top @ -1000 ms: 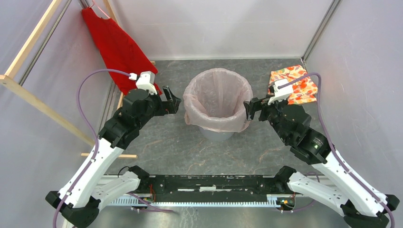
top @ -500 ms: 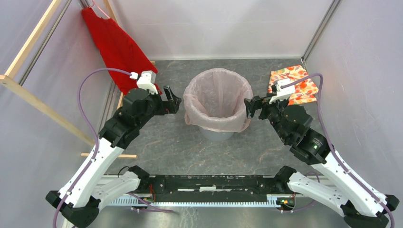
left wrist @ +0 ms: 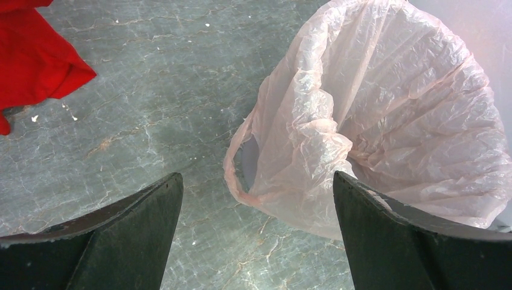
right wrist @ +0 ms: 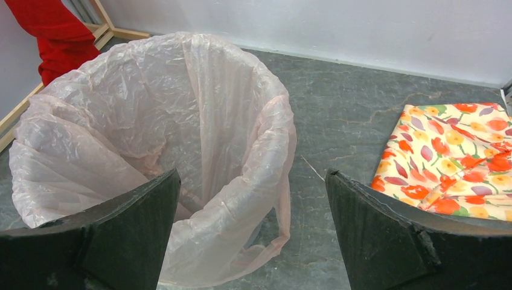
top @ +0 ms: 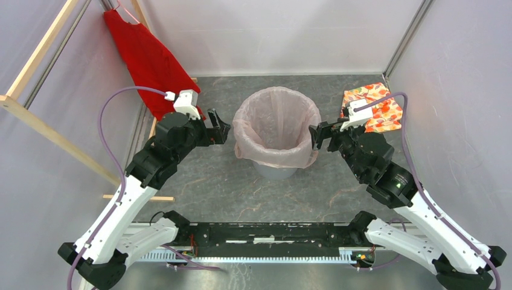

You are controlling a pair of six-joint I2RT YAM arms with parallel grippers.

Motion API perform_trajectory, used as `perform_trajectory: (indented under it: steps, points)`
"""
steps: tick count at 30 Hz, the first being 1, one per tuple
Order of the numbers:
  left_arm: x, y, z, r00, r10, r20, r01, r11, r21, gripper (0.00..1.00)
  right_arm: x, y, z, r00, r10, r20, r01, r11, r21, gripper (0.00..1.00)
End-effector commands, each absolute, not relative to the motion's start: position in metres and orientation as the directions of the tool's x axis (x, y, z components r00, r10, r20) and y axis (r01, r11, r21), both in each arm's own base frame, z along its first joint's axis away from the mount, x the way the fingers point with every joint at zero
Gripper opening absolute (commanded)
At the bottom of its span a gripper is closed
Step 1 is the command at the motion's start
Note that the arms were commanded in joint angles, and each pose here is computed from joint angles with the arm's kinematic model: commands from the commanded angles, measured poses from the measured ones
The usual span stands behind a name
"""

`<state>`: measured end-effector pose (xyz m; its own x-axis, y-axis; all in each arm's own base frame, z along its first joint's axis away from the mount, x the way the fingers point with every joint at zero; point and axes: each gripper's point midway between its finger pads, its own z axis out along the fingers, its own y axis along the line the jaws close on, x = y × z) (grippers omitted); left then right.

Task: Put the trash bags into the trash bin

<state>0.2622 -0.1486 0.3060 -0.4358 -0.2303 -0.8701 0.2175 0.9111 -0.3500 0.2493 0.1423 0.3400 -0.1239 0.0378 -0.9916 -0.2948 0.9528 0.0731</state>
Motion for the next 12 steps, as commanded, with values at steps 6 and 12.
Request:
perform_trajectory:
  steps: [6,12]
  points:
    - [0.2641,-0.1516,0.3316,-0.368,-0.213,-0.905,0.280,0.903,-0.326,1.00,0.2488,0.1388,0.3581,-0.080,0.071,-0.994,-0.288,0.953,0.092,0.98]
    - [0.2638,-0.1533,0.3323,-0.368,-0.216,-0.904,0.286,0.899,-0.331,1.00,0.2477,0.1367,0.3569,-0.081,0.070,-0.994,-0.282,0.955,0.090,0.98]
